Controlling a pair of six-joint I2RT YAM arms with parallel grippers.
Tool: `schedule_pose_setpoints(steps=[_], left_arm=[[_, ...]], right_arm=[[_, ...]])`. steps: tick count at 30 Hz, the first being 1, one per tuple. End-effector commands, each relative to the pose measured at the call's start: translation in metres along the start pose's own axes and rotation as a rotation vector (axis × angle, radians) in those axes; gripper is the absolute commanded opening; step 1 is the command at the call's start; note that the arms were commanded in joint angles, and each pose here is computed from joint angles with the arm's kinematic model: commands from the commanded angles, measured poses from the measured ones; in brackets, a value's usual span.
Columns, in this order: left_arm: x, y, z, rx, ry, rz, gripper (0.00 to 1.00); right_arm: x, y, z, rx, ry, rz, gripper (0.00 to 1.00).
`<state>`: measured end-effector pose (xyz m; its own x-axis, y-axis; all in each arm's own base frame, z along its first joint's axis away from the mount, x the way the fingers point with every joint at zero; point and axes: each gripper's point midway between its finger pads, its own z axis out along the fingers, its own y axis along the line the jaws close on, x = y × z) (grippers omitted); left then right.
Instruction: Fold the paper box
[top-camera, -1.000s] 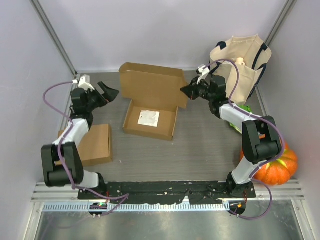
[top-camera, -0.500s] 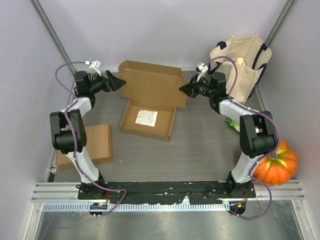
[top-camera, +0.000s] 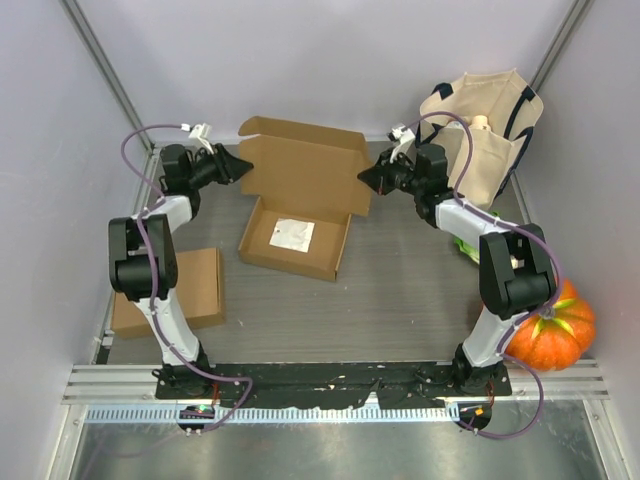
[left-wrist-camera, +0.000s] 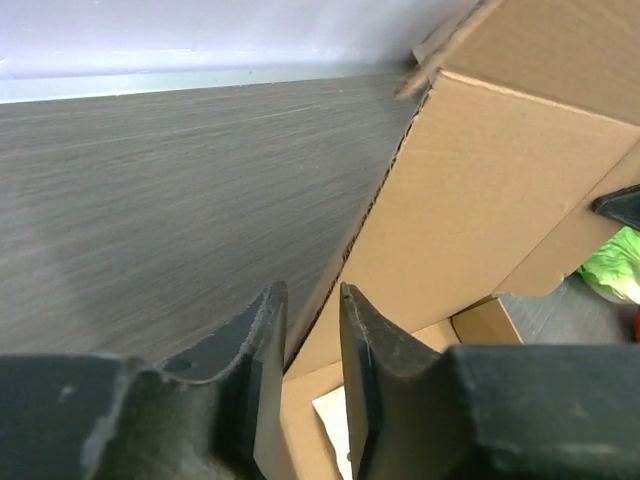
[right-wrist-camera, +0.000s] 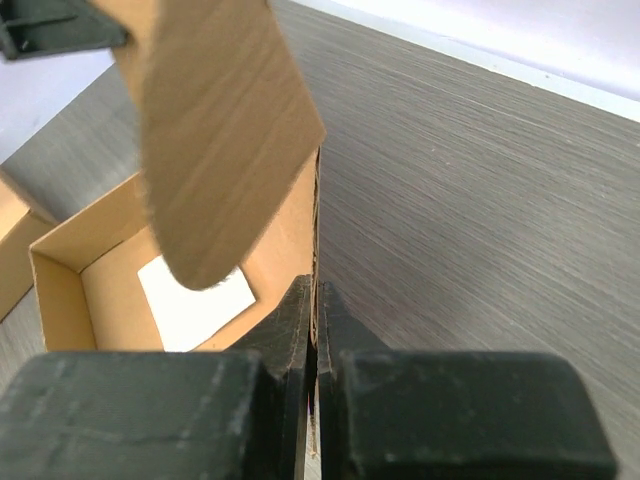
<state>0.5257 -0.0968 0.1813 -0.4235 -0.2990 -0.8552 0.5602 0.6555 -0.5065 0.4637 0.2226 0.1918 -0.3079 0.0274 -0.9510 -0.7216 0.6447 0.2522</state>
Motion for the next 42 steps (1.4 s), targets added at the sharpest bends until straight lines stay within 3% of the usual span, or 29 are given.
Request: schedule_pose_setpoints(steps=[1,2,8,12,19,28,42], left_arm=[[-0.028,-0.038,-0.005,-0.078,-0.104,0.141,0.28],[-0.03,-0.043,-0.01,-0.112,-0.111,0.158,0.21],[-0.007,-0.07,-0.001,-0.274,-0.146,0.184,0.0],[-0.014,-0.094,-0.002,-0.327,-0.225,0.212,0.0],[-0.001,-0.105,-0.001,-0.415,-0.299,0.239,0.0],[0.041,-0.115,-0.018,-0.473,-0.362,0.227,0.0],[0.102,-0.129,-0.051,-0.472,-0.348,0.142,0.0]], right_arm=[[-0.019,0.0,-0.005,0.218,-0.057,0.073,0.02],[-0.023,-0.008,-0.006,0.309,-0.079,0.089,0.02],[-0.049,0.013,0.001,0.534,-0.141,0.163,0.01],[-0.06,0.001,-0.014,0.722,-0.235,0.164,0.02],[-0.056,-0.01,-0.027,0.865,-0.372,0.161,0.02],[-0.039,0.032,-0.052,0.816,-0.572,0.022,0.01],[0.016,0.058,-0.084,0.749,-0.625,0.008,0.01]])
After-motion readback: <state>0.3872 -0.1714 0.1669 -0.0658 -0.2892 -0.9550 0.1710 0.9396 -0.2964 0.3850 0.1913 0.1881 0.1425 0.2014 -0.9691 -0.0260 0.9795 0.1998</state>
